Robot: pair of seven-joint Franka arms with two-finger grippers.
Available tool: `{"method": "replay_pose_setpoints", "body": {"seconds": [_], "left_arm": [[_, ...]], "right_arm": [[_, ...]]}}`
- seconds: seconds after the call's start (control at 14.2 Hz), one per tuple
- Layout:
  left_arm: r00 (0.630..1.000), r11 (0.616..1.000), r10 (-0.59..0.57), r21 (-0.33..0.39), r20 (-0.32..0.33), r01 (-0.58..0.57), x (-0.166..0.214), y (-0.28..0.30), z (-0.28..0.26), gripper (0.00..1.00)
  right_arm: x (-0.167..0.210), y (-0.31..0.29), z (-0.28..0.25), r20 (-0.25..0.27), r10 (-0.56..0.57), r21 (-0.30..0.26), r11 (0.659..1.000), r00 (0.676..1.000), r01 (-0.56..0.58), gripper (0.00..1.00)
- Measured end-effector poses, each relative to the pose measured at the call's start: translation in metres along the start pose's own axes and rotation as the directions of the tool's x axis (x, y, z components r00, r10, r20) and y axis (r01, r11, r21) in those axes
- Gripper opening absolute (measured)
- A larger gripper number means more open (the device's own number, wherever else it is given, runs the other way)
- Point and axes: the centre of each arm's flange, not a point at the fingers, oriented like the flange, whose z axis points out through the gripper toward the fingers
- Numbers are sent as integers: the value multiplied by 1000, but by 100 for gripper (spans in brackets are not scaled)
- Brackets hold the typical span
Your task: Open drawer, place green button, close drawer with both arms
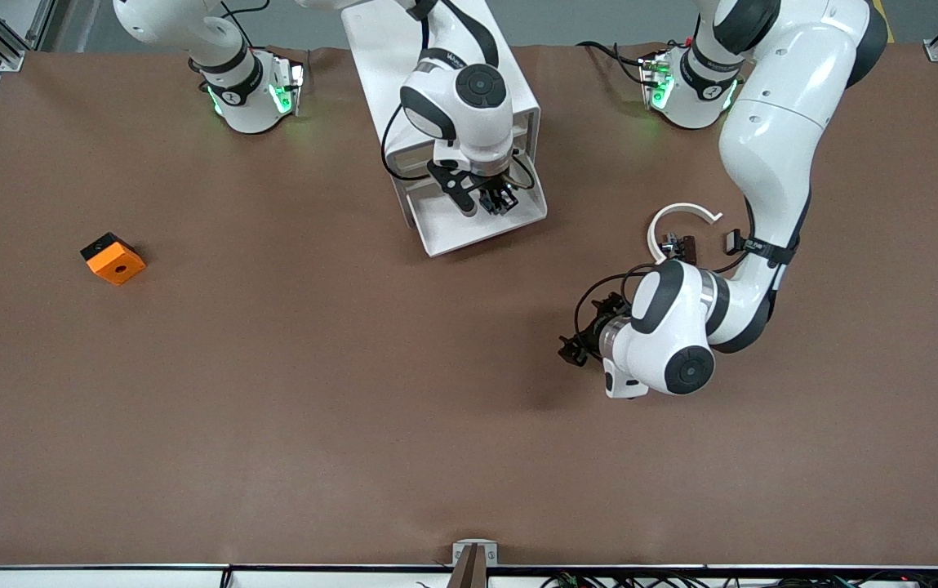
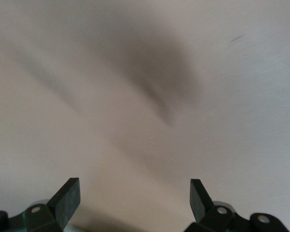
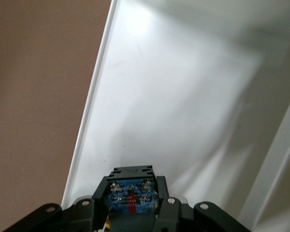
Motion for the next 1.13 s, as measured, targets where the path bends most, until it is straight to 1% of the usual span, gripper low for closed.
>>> {"method": "replay_pose_setpoints", "body": {"seconds": [0.21,0.42,0.56,0.77,0.85,0.92,0.99,1.06,1.13], "left_arm": [[991,989,101,-99,-93,-110,-1,13,-19,100],[980,973,128,-173,-152,-154,-3,21,-35,100],[975,970,140,-175,-175,-171,-4,23,-35,100],[948,970,186,-108,-258,-220,-4,23,-32,100],[942,969,195,-95,-275,-228,-3,22,-32,100],[937,969,201,-85,-287,-234,-2,22,-32,100],[934,968,203,-82,-293,-236,-1,22,-32,100],[933,968,205,-81,-296,-238,-1,22,-33,100],[932,967,207,-81,-298,-241,-1,22,-33,100]], "right_arm": [[-1,1,1,-4,-5,-3,1000,1000,5,41],[-3,2,2,-16,-19,-5,1000,1000,19,41],[-4,2,2,-17,-21,-7,1000,1000,21,41],[-5,1,3,-18,-22,-11,1000,1000,22,42],[-6,0,3,-18,-23,-11,1000,1000,22,47],[-6,-1,4,-18,-23,-10,1000,1000,23,55],[-7,-4,3,-17,-24,-5,1000,1000,23,64],[-7,-7,6,-17,-26,-2,1000,1000,26,75],[-6,-10,13,-18,-29,8,1000,999,29,84]]}}
